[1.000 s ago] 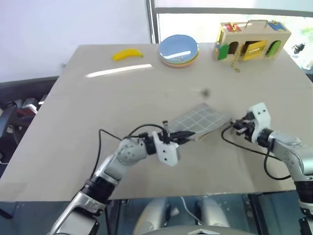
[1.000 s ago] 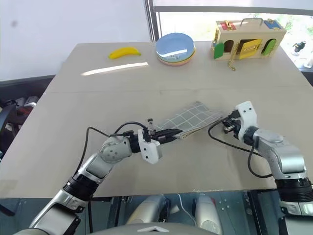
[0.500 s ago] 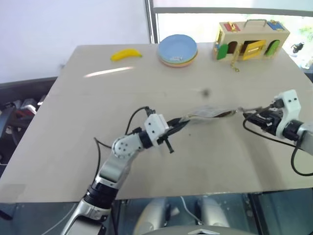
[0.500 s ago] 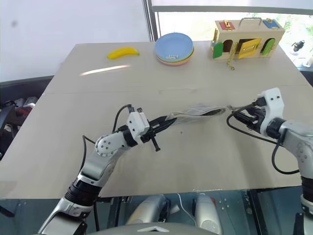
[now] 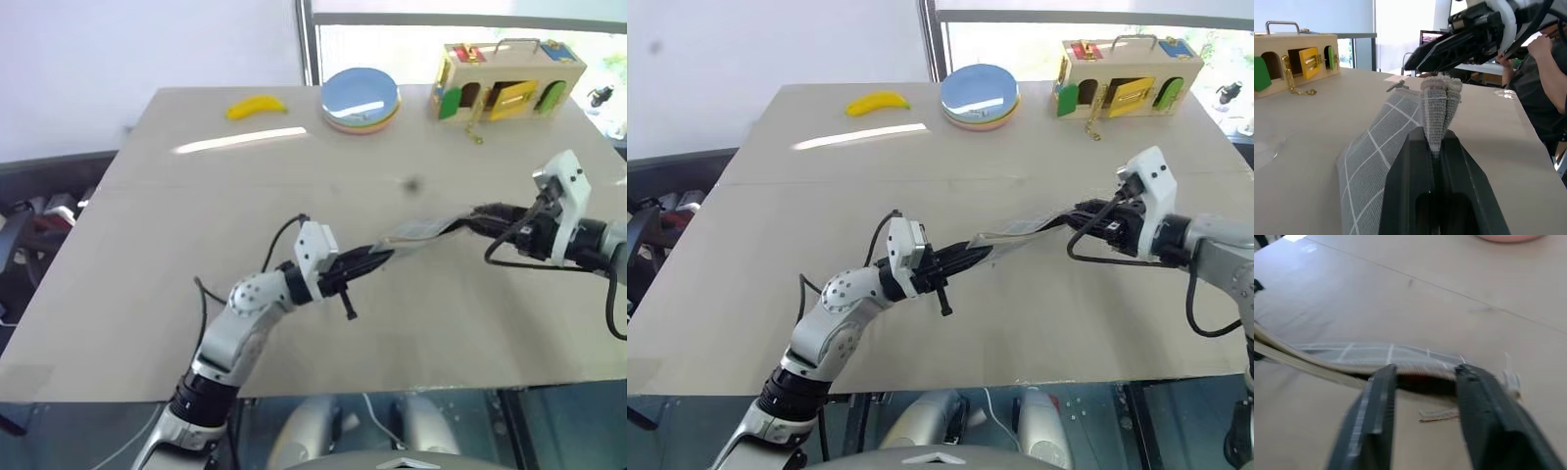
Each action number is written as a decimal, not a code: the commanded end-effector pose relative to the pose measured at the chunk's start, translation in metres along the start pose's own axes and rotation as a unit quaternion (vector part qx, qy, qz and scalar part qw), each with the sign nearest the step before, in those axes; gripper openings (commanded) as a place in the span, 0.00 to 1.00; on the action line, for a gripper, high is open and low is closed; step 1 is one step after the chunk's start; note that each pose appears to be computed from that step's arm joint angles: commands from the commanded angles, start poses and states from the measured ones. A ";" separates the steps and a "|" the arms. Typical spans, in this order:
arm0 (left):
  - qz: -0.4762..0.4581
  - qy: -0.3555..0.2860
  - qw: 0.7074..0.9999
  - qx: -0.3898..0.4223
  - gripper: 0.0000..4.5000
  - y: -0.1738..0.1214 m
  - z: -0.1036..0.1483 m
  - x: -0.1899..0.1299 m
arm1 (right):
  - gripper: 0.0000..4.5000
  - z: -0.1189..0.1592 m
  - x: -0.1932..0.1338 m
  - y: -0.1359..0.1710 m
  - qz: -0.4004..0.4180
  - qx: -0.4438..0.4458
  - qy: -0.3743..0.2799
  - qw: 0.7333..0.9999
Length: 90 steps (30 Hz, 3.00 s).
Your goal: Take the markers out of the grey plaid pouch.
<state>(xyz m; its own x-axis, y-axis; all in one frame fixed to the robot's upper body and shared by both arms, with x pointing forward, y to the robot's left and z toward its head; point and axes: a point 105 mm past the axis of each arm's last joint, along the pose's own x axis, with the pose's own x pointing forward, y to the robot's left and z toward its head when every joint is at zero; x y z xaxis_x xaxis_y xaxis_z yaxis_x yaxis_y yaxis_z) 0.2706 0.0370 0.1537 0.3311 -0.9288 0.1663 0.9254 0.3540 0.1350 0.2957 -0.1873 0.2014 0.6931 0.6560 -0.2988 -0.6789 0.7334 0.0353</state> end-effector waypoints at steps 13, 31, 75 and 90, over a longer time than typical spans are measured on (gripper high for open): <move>-0.015 -0.019 1.000 0.016 0.00 -0.004 0.010 0.001 | 0.01 -0.020 0.030 -0.003 0.025 -0.039 0.043 0.998; 0.040 -0.023 0.999 -0.005 0.00 0.036 0.015 0.006 | 0.99 -0.003 0.035 0.031 0.107 -0.217 0.154 0.958; -0.080 -0.056 0.950 -0.297 0.00 -0.007 0.003 0.002 | 0.32 0.043 -0.032 0.024 0.122 -0.185 0.143 0.965; -0.050 -0.068 0.953 -0.291 0.00 -0.006 -0.004 0.005 | 0.03 -0.021 0.005 0.027 0.165 -0.200 0.217 0.941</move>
<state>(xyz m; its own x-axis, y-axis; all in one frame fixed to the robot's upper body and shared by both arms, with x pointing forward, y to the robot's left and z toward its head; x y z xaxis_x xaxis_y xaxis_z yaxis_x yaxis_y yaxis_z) 0.2667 0.0306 0.1459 0.2327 -0.9291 0.2875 0.8995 0.0931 -0.4270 0.2672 -0.1674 0.1859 0.2898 0.6649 -0.6884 -0.9404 0.3316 -0.0756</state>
